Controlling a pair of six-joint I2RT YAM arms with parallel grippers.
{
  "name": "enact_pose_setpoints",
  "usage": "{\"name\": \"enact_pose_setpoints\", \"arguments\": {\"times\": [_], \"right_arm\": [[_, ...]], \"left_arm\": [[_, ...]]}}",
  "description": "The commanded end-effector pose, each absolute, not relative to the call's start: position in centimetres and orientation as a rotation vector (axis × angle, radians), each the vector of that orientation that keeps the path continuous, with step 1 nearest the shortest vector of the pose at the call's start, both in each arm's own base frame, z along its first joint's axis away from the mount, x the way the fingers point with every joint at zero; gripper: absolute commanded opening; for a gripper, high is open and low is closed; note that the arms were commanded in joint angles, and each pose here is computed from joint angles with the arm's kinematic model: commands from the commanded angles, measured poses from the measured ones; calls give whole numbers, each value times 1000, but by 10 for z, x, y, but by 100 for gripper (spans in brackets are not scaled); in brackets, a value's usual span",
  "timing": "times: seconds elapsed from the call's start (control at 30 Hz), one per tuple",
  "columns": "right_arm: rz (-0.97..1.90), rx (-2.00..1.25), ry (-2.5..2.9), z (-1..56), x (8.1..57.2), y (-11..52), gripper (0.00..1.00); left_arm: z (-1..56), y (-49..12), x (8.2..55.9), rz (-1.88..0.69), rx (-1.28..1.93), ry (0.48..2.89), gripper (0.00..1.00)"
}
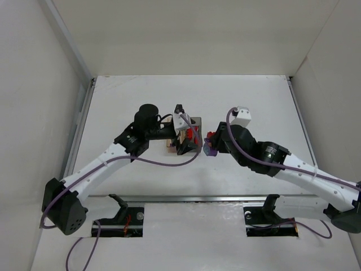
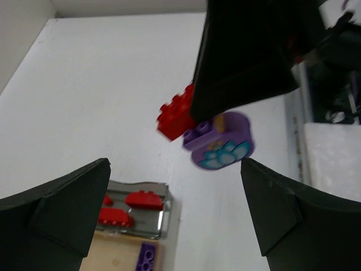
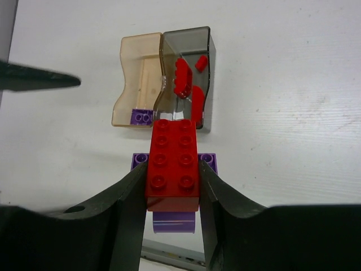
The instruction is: Sort the legos into containers by color
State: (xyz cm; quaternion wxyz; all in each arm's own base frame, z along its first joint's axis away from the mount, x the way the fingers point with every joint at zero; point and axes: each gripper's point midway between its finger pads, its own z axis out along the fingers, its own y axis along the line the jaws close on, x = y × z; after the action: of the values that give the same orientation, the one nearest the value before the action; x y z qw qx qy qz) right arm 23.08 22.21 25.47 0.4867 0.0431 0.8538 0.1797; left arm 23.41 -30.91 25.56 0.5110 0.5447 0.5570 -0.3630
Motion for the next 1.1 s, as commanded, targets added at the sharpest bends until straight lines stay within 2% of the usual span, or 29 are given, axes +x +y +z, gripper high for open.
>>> {"name": "enact_pose_setpoints", "arguments": {"times": [0.0,0.07,0.2,0.7,0.73,0.83,0.87,1.07], "right_arm": [[504,243,2035,275,237,229,0],[506,272,2028,276,238,228,0],[528,288,2001,282,241,230,0],[516,306,2019,277,245,237,0],[516,306,2019,277,245,237,0],[525,309,2013,280,245,236,0],[525,309,2013,280,245,236,0],[544,302,2005,283,245,239,0]], "left_arm": [[264,-319,208,-1113,1218,1432,100],[265,-324,202,-1206,1160,1513,100],[267,-331,197,-1272,1095,1527,100],[267,-347,226,-1253,874,1648,100],[267,-347,228,-1234,876,1642,91],[265,-347,233,-1209,882,1630,76],[265,-348,232,-1207,899,1619,68],[257,-352,229,-1235,927,1641,47]]}}
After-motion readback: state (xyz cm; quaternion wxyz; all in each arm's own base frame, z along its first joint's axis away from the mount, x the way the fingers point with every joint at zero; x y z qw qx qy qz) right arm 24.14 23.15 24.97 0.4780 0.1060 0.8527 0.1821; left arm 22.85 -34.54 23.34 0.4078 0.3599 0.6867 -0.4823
